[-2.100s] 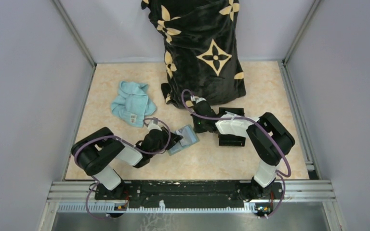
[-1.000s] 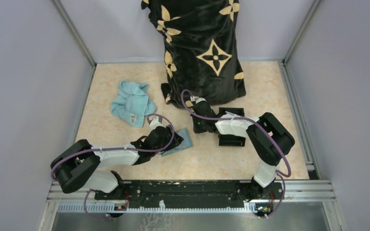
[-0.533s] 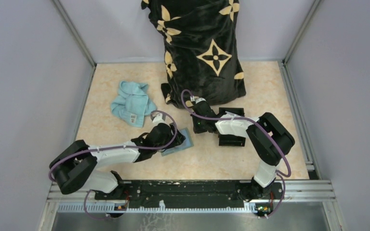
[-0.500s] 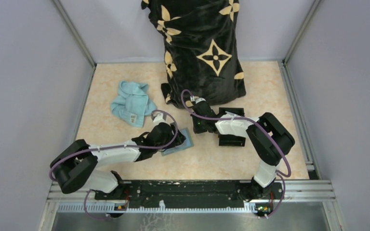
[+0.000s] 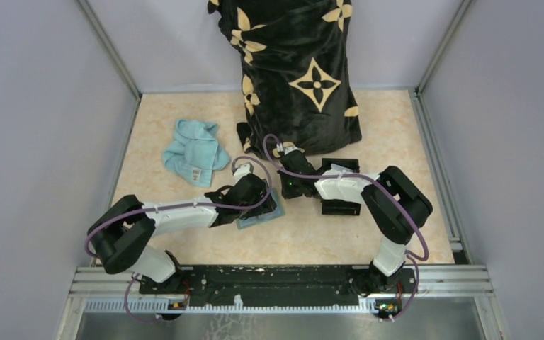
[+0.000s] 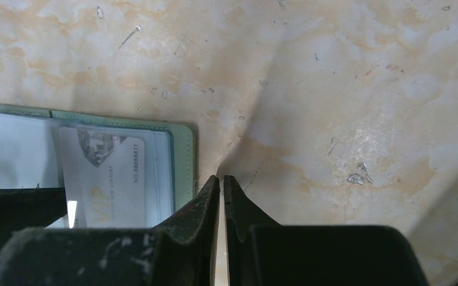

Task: Put the credit cards into the card holder
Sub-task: Insert the credit card into the card holder.

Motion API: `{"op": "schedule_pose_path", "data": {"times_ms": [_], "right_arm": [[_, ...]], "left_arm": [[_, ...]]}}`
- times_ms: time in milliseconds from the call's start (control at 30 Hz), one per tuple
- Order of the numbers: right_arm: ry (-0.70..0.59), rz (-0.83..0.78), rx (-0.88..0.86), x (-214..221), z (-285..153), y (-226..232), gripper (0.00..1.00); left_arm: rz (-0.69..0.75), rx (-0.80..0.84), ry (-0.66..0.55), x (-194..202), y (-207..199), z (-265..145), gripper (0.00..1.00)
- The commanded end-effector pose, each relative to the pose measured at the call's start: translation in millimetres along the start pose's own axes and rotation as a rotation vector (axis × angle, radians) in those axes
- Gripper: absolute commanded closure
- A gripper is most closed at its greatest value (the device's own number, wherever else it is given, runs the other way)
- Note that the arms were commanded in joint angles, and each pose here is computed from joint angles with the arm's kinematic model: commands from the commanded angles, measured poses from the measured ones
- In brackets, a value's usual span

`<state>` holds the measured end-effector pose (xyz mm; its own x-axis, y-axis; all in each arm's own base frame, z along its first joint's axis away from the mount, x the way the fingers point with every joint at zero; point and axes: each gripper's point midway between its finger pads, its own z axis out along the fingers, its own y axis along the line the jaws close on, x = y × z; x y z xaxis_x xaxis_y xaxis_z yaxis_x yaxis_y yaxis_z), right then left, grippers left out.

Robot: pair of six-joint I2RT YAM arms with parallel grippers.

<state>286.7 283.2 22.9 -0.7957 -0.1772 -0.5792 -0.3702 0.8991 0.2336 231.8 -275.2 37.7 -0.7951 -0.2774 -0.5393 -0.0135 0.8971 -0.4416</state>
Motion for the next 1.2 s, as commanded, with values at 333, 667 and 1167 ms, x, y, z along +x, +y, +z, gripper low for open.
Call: {"op": "schedule_pose_path", "data": {"times_ms": [333,667,1167], "right_arm": [[0.008,-0.037,-0.026,0,1,14,0.93],[0.022,-0.047,-0.053,4,3,27,0.94],[0.028,-0.053,-0.056,12,0,36,0.94]], "left_arm": [[0.117,-0.046,0.057,7,5,-4,0.16],[0.143,0.075,0.085,14,-22,3,0.21],[0.133,0.093,0.106,22,-32,13,0.20]]}}
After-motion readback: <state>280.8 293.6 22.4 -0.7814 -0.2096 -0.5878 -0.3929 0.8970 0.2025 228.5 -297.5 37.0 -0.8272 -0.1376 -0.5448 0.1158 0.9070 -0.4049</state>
